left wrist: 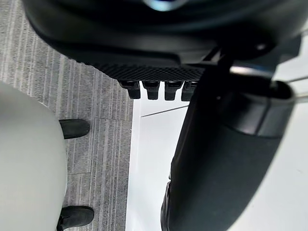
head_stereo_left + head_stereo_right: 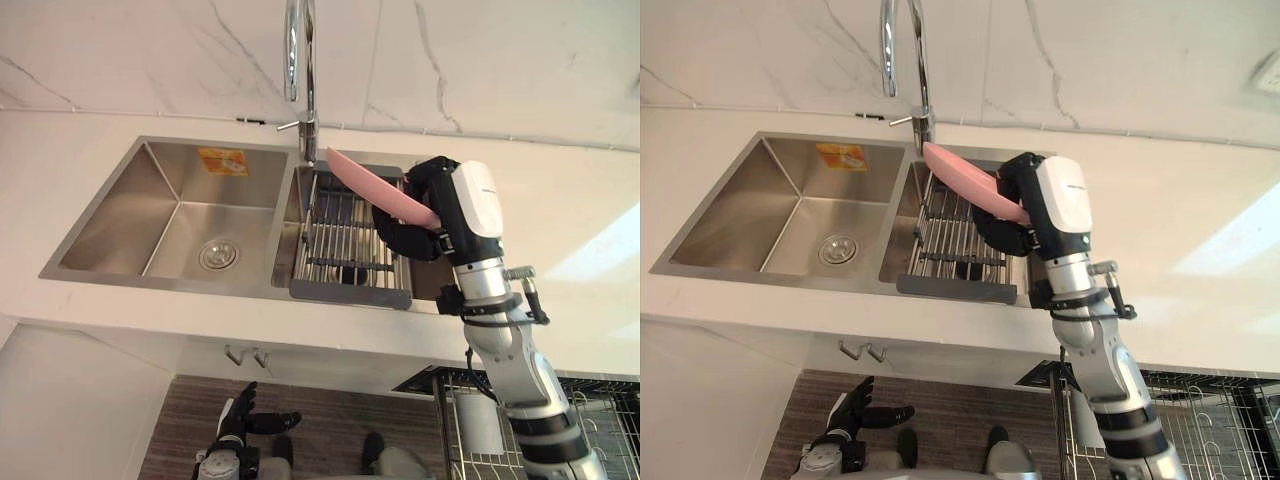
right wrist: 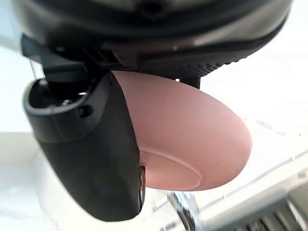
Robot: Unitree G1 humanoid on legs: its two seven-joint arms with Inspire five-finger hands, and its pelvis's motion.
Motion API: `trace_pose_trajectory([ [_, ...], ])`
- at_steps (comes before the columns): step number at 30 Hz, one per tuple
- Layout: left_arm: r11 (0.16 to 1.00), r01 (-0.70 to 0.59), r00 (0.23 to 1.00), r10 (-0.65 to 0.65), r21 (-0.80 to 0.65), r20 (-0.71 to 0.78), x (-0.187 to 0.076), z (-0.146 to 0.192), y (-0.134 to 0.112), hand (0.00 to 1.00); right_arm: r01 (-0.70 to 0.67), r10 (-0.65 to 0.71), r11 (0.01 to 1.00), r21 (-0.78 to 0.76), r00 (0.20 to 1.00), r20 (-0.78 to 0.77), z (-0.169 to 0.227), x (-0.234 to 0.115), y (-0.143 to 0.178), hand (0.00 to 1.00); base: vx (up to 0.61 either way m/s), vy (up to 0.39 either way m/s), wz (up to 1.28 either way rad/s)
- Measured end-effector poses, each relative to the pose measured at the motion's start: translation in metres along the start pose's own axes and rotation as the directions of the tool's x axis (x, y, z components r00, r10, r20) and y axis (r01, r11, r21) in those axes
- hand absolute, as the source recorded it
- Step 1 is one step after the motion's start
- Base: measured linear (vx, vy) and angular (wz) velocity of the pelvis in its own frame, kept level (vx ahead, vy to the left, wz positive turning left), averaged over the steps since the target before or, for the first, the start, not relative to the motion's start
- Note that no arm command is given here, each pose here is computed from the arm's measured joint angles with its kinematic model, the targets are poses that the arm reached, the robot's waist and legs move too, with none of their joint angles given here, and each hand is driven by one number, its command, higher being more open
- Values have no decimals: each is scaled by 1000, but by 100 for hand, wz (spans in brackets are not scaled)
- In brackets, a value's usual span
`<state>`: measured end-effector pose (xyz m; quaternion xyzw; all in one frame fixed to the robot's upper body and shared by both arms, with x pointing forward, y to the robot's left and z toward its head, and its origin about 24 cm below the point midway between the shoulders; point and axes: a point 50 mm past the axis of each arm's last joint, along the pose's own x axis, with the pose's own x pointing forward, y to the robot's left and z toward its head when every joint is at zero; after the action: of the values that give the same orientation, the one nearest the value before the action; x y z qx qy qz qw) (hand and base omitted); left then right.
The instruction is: Walk over to the sink, pick up the cup, carry it to the dishwasher, place the cup inside the dishwasher, then close the dishwasher door
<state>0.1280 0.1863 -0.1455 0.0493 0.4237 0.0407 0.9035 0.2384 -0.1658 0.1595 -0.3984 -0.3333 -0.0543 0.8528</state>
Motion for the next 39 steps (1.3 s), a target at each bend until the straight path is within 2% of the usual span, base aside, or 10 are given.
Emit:
trace_pose_trajectory([
  [12, 1000, 6, 998, -5, 6, -58, -2, -13, -3, 100, 1, 0, 1000, 15, 998, -63, 5, -32, -6, 0, -24, 9, -23],
  [20, 998, 37, 996, -33, 52, -78, -4, -18, -9, 100, 7, -20, 996, -92, 989, -148, -9, -51, -24, 0, 12, 36, -50],
  [26, 998, 39, 995, -34, 53, -91, -5, -21, -11, 100, 21, -49, 982, -188, 988, -146, -14, -50, -33, 0, -10, 60, -94],
  [31, 993, 69, 996, -63, 97, -60, -1, -12, -16, 100, -15, -35, 961, -277, 984, -176, -21, -51, -33, 0, -51, 26, -47],
  [35, 992, 45, 998, -39, 119, -56, 2, -7, -5, 100, -59, -4, 941, -333, 983, -186, -29, -52, -29, 0, 81, -134, -23],
  [39, 992, 63, 997, -58, 113, -41, 0, -7, -15, 100, -118, 13, 939, -324, 951, -310, -50, -64, -19, 0, 95, -123, -26],
])
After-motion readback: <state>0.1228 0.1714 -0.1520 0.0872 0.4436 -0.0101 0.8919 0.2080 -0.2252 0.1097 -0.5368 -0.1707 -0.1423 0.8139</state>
